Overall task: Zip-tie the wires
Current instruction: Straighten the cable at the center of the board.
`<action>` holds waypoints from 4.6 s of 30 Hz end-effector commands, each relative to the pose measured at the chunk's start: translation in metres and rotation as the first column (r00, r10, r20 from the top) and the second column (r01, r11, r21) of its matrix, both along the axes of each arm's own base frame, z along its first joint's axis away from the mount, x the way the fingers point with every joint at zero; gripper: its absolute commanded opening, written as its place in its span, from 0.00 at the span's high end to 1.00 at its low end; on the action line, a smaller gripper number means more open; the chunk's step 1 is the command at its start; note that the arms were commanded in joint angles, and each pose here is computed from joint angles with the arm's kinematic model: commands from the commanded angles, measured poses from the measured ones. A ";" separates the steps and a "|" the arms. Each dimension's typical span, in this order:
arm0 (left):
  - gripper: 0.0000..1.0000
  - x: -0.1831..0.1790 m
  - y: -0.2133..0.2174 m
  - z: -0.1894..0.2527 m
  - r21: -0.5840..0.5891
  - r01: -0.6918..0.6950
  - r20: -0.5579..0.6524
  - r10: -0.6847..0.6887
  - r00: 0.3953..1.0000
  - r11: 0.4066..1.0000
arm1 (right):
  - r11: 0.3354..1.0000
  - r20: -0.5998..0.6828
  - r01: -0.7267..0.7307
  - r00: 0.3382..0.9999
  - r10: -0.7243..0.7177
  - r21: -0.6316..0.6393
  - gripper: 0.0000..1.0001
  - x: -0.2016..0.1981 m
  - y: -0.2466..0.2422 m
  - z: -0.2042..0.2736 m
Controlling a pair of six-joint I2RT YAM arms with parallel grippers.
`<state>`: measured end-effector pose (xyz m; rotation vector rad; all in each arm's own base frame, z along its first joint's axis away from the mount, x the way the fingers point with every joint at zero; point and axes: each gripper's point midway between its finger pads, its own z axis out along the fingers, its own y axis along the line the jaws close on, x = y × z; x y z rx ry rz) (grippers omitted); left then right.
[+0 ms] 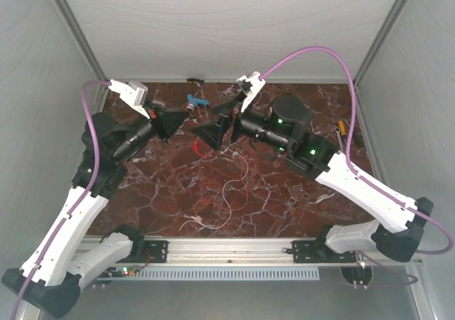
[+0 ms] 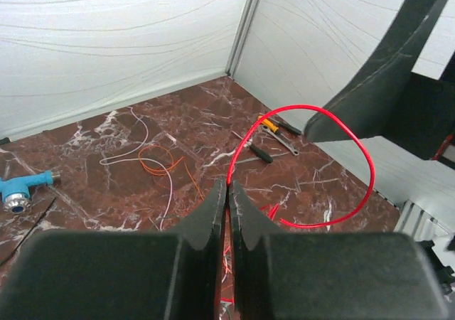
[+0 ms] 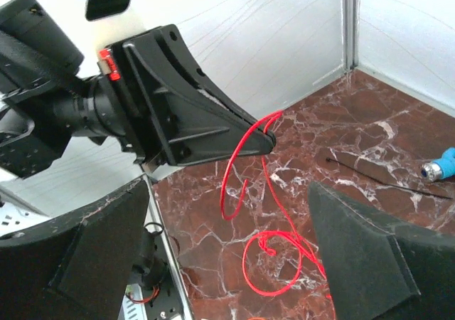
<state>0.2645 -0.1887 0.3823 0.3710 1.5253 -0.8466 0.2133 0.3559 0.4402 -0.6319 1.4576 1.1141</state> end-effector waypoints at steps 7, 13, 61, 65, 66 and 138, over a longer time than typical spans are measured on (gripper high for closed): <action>1.00 -0.004 -0.005 0.016 -0.013 0.003 0.068 -0.002 0.998 1.000 | 0.986 -0.005 0.149 0.989 -0.149 -0.072 0.41 0.020 0.015 -0.007; 1.00 -0.005 -0.007 0.013 -0.003 0.011 0.073 -0.010 0.997 1.000 | 0.980 0.013 0.187 0.982 -0.186 -0.068 0.77 0.026 0.013 -0.008; 1.00 -0.018 -0.046 -0.044 -0.107 0.236 -0.049 -0.242 0.969 0.966 | 0.985 0.171 0.150 0.972 -0.164 0.089 1.00 -0.012 -0.035 0.098; 1.00 0.008 -0.021 -0.066 -0.095 0.002 -0.163 -0.018 0.986 0.995 | 0.956 0.165 0.278 0.942 -0.291 0.096 1.00 0.004 -0.056 0.104; 1.00 0.012 -0.013 -0.079 -0.079 -0.062 -0.211 0.044 0.977 0.995 | 0.947 0.173 0.303 0.932 -0.317 0.103 1.00 0.005 -0.063 0.108; 1.00 -0.144 -0.021 -0.193 -0.030 0.087 -0.819 -0.074 0.569 0.996 | 0.685 -0.097 0.597 0.720 -0.687 -0.417 1.00 0.136 -0.175 -0.097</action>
